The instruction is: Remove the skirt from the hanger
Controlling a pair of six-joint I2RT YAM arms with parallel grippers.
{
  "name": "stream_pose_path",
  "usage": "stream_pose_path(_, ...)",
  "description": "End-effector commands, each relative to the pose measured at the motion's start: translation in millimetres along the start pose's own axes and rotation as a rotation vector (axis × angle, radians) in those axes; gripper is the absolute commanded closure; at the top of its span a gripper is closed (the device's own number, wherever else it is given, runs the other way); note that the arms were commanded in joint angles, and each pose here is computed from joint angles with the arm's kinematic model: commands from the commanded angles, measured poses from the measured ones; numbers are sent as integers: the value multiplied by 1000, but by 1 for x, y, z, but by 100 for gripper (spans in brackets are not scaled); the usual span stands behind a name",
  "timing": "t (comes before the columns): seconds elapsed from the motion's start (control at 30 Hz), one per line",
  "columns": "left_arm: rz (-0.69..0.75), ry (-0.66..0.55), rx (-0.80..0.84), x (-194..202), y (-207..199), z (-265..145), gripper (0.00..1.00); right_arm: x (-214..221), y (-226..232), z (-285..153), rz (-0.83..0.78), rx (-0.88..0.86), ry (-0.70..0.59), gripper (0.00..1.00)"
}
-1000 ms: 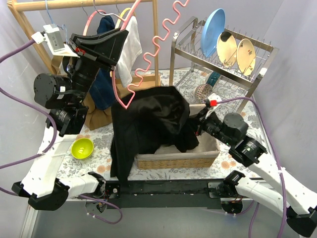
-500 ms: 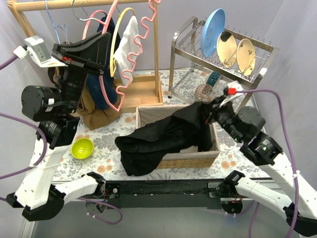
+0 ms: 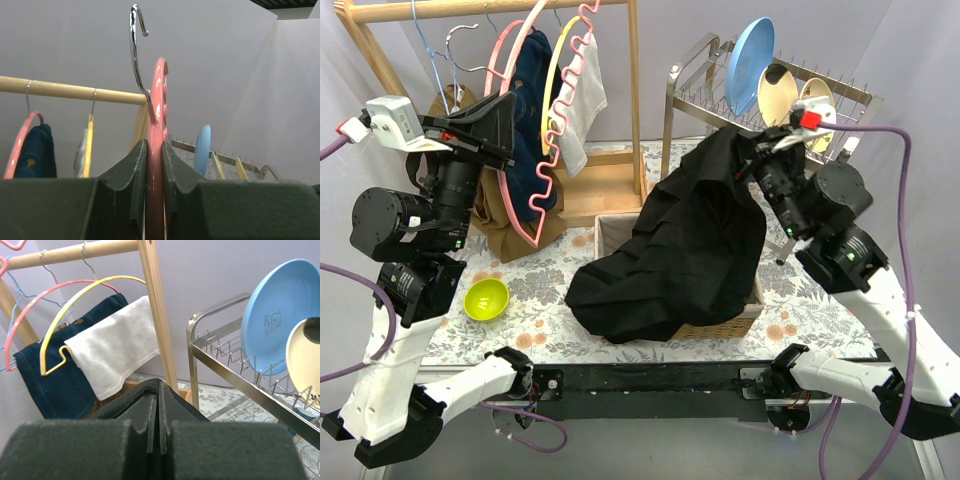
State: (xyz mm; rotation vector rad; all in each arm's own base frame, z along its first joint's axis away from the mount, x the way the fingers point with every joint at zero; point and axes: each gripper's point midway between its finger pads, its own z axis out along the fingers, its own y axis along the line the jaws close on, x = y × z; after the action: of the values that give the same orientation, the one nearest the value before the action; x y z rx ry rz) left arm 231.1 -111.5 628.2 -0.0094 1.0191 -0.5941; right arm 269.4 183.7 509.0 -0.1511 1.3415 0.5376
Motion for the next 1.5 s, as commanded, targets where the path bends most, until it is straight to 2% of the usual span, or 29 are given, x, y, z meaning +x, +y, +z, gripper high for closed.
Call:
stream_pose_path(0.0,62,-41,-108,-20,22,-12,100,-57,1,15,18,31,-178,99)
stream_pose_path(0.1,78,-26,-119,-16,24,-11,100,-62,9,24,16,7,-173,99)
stream_pose_path(0.17,82,-18,-119,-15,24,-11,100,-41,17,25,15,-45,-110,99)
stream_pose_path(0.23,84,-4,-118,-12,24,-10,100,6,34,17,66,-148,24,99)
stream_pose_path(0.27,87,3,-118,-9,24,-10,100,16,38,3,101,-187,50,99)
stream_pose_path(0.3,88,11,-116,-7,24,-10,100,78,45,-7,119,-246,187,99)
stream_pose_path(0.37,93,19,-114,-6,24,-11,100,112,49,-34,242,-280,268,99)
stream_pose_path(0.4,93,26,-117,-4,25,-11,100,176,42,-52,279,-258,405,99)
stream_pose_path(0.47,98,35,-118,-1,26,-13,100,209,41,-76,390,-258,468,99)
stream_pose_path(0.5,100,40,-117,1,26,-13,100,252,33,-93,398,-227,553,99)
stream_pose_path(0.53,101,40,-119,1,27,-14,100,266,28,-100,420,-197,582,99)
stream_pose_path(0.67,119,60,-126,10,31,-17,100,319,-11,-117,269,-19,733,98)
stream_pose_path(0.7,125,72,-128,15,32,-18,100,328,-27,-124,205,51,786,91)
stream_pose_path(0.73,128,76,-129,17,32,-18,100,329,-30,-120,174,66,803,71)
stream_pose_path(0.77,129,80,-129,18,33,-19,100,326,-31,-118,136,59,810,61)
stream_pose_path(0.83,133,91,-134,20,34,-20,100,309,-28,-107,100,45,796,46)
stream_pose_path(0.9,140,103,-128,21,33,-22,100,294,-20,-98,54,-16,778,41)
stream_pose_path(0.93,143,105,-125,21,33,-21,100,288,-17,-93,39,-31,779,34)
stream_pose_path(0.97,149,111,-119,23,32,-22,100,265,-6,-81,39,-73,743,32)
stream_pose_path(1.03,154,123,-101,26,29,-20,100,256,-2,-75,-3,-105,765,29)
stream_pose_path(1.07,159,140,-97,30,29,-20,100,239,5,-67,-7,-133,735,28)
stream_pose_path(1.17,167,180,-82,38,26,-14,100,230,38,-75,-73,-389,779,27)
stream_pose_path(1.2,171,192,-78,40,25,-12,100,218,63,-84,-45,-557,778,25)
stream_pose_path(1.23,173,210,-68,47,24,-10,100,218,72,-89,-70,-648,782,17)
stream_pose_path(1.27,175,216,-64,47,23,-9,100,216,88,-105,-39,-781,802,13)
stream_pose_path(1.3,172,216,-61,47,23,-9,100,220,92,-112,-36,-832,820,12)
stream_pose_path(1.37,171,223,-58,50,22,-9,100,231,96,-123,-26,-901,859,8)
stream_pose_path(1.47,173,230,-54,53,22,-8,100,262,91,-135,-11,-917,937,7)
